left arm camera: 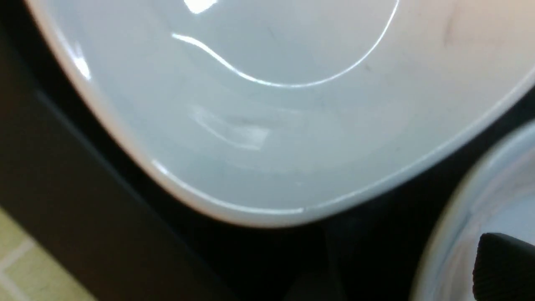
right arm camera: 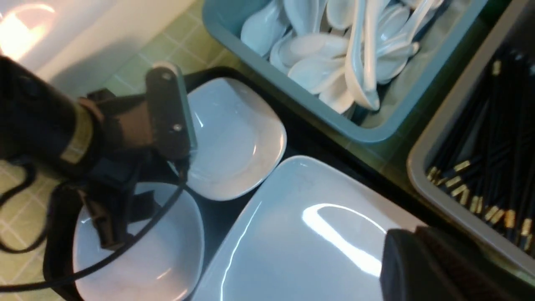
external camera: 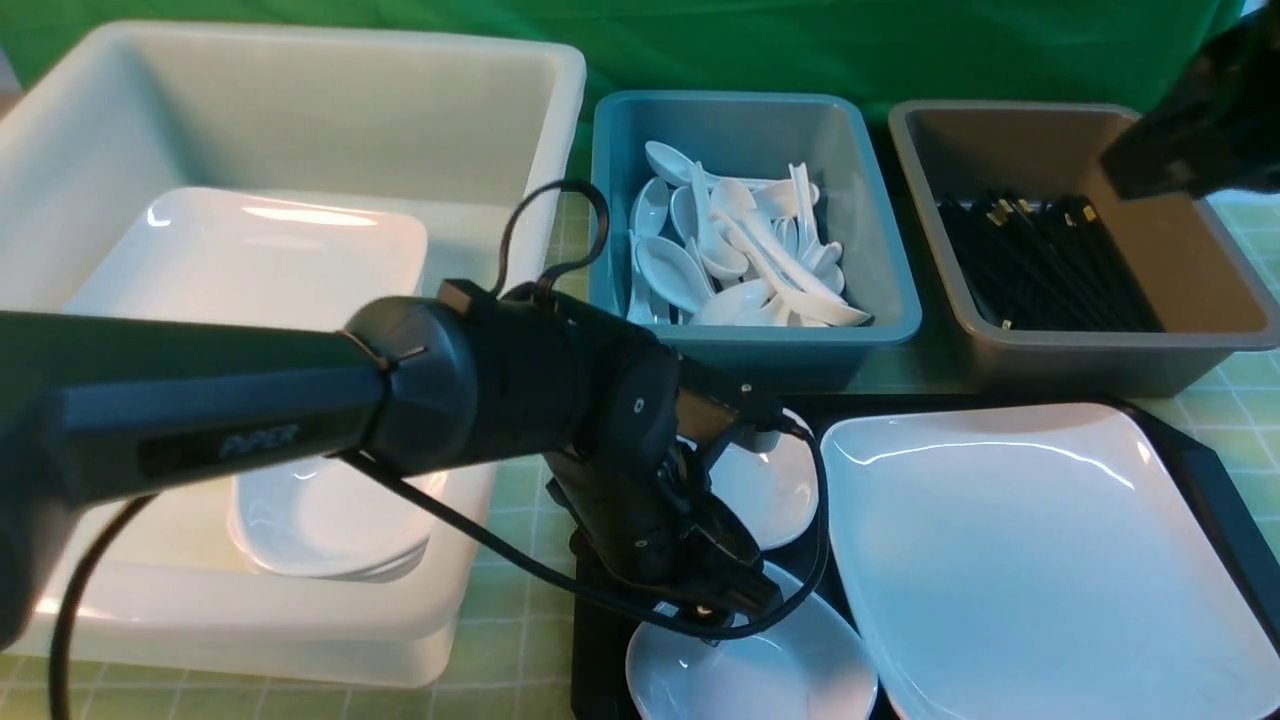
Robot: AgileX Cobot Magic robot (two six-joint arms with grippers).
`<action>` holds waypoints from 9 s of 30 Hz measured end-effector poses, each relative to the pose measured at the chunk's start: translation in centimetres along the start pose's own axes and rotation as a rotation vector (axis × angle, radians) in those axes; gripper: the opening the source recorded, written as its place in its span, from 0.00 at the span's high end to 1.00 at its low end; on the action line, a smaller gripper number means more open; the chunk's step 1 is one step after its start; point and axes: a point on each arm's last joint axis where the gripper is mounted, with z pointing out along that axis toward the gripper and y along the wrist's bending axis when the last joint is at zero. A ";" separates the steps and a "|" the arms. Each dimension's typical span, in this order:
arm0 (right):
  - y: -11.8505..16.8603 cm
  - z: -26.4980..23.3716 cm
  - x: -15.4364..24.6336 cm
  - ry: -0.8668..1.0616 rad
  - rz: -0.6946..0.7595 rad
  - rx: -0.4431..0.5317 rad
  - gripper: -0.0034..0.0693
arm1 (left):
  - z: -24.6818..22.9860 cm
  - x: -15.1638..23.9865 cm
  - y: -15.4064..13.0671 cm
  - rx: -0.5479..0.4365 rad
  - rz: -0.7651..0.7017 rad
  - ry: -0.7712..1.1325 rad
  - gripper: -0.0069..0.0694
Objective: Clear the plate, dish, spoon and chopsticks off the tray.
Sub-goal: Use the left arm to grab a small plate from the dinner plate, then use the left arm to put the small plate into the large storage box on the left, then use the left arm to grab a small plate from the dinner plate, then use the left arm to put the small plate into the large storage box on the left, then use the left arm to grab a plate from the dinner plate
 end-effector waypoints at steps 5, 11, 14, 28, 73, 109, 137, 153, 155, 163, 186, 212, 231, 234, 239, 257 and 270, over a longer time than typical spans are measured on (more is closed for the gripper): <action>0.5 -2.3 0.3 -0.063 -0.011 0.017 0.92 | 0.3 0.1 -0.1 0.010 -0.013 0.007 0.41; 0.9 -3.4 0.8 -0.061 -0.015 0.012 0.91 | 0.2 0.2 -0.4 0.041 -0.056 0.029 0.76; 1.0 -3.7 0.9 -0.057 -0.015 0.005 0.90 | -0.3 0.2 -0.4 0.049 -0.080 0.042 0.79; 2.1 -4.9 1.0 -0.113 0.007 -0.074 0.89 | -10.3 1.0 -1.1 0.060 -0.068 -0.027 0.90; 8.4 3.3 -2.7 0.086 -0.446 0.163 0.94 | -27.6 9.5 17.3 -0.141 -0.604 -0.466 0.45; -3.1 1.1 10.9 0.085 0.217 0.290 0.94 | 2.3 -4.2 -3.1 -0.308 0.560 -0.078 0.25; 2.0 -3.4 3.6 -0.272 0.005 -0.288 0.94 | -26.7 -0.4 -0.6 -0.409 0.225 -0.571 0.91; 8.6 4.8 0.2 -0.060 -0.171 -0.505 0.94 | -18.0 6.0 9.1 -0.331 -0.068 -0.232 0.90; 8.6 4.8 0.2 -0.059 -0.169 -0.495 0.94 | -17.2 6.1 9.2 -0.323 -0.058 -0.231 0.86; 8.5 4.0 0.4 -0.056 -0.188 -0.480 0.94 | -17.2 5.8 8.9 -0.276 -0.108 -0.225 0.48; 0.2 0.1 3.3 0.112 -0.038 0.132 0.90 | -18.0 1.9 8.9 -0.225 -0.359 -0.219 0.93; 0.3 -0.3 3.1 0.070 -0.033 0.129 0.90 | -12.4 7.8 16.4 -0.360 -0.493 0.050 0.93; 0.5 -0.3 3.7 0.132 -0.022 0.108 0.92 | -17.6 -2.0 4.3 0.166 -0.290 -0.463 0.93; 0.6 -0.6 4.0 0.139 -0.016 0.114 0.92 | -14.6 -4.6 1.8 0.193 -0.242 -0.396 0.92; 0.6 -1.1 5.8 0.165 0.034 0.160 0.92 | -8.8 -8.4 1.1 0.186 -0.267 -0.276 0.81; 0.9 1.8 9.6 0.219 0.053 0.156 0.94 | 3.8 -11.7 2.1 0.188 -0.279 -0.147 0.27; 0.8 1.9 9.2 0.181 0.049 0.163 0.94 | 5.1 -11.6 0.2 0.231 -0.208 -0.137 0.76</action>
